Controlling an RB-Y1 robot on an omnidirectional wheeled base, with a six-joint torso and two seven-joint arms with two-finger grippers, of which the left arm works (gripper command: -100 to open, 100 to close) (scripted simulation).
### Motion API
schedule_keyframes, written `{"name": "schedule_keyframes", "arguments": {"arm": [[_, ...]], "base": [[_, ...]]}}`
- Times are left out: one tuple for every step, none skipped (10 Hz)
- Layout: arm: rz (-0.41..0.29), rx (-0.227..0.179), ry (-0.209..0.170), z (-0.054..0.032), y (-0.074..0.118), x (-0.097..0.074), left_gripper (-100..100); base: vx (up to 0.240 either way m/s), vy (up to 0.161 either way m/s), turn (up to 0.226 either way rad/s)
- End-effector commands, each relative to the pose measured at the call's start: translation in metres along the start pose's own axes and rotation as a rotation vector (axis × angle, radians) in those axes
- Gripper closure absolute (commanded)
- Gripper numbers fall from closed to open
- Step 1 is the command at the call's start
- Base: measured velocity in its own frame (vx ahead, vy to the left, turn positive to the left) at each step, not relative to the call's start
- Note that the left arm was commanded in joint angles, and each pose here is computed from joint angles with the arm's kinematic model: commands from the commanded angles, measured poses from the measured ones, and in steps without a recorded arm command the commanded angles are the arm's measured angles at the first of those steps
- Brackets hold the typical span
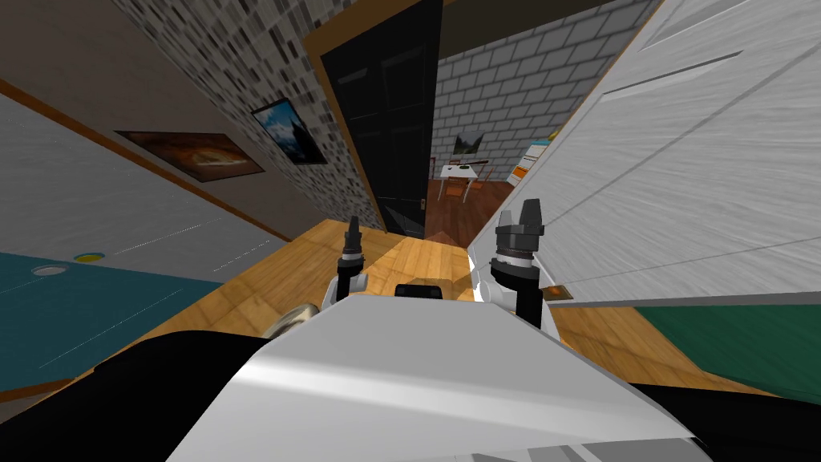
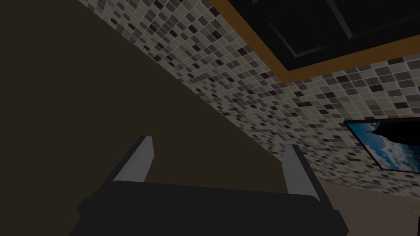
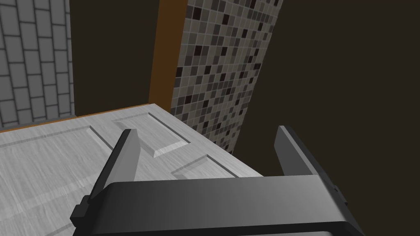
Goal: Pull the door open
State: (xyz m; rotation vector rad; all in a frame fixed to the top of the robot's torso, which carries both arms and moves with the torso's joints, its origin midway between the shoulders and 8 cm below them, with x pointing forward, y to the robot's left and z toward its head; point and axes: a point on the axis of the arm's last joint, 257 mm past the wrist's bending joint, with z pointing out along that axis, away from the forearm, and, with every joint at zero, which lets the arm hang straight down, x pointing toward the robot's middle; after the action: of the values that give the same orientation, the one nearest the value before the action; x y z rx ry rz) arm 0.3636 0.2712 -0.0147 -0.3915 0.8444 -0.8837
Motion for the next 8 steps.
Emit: {"name": "schedule_keyframes", "arguments": {"arm": [[0.07, -0.006, 0.01, -0.0033, 0.007, 0.002, -100], [0.111, -0.009, 0.017, -0.0051, 0.012, 0.003, -100], [0.15, -0.012, 0.023, -0.007, 0.016, 0.004, -100], [0.191, -0.016, 0.031, -0.0091, 0.02, 0.005, -100], [0.197, -0.016, 0.031, -0.0091, 0.02, 0.005, -100], [0.241, -0.019, 0.039, -0.0114, 0.025, 0.007, -100], [0.285, -0.023, 0.047, -0.0138, 0.03, 0.008, -100], [0.325, -0.026, 0.055, -0.0162, 0.035, 0.009, -100]], "base": [[0.094, -0.035, -0.022], [0.095, -0.046, -0.026], [0.099, -0.047, -0.023], [0.101, -0.052, -0.023], [0.062, -0.035, -0.007], [0.05, -0.028, -0.02], [0.076, -0.028, -0.027], [0.094, -0.028, -0.029]]}}
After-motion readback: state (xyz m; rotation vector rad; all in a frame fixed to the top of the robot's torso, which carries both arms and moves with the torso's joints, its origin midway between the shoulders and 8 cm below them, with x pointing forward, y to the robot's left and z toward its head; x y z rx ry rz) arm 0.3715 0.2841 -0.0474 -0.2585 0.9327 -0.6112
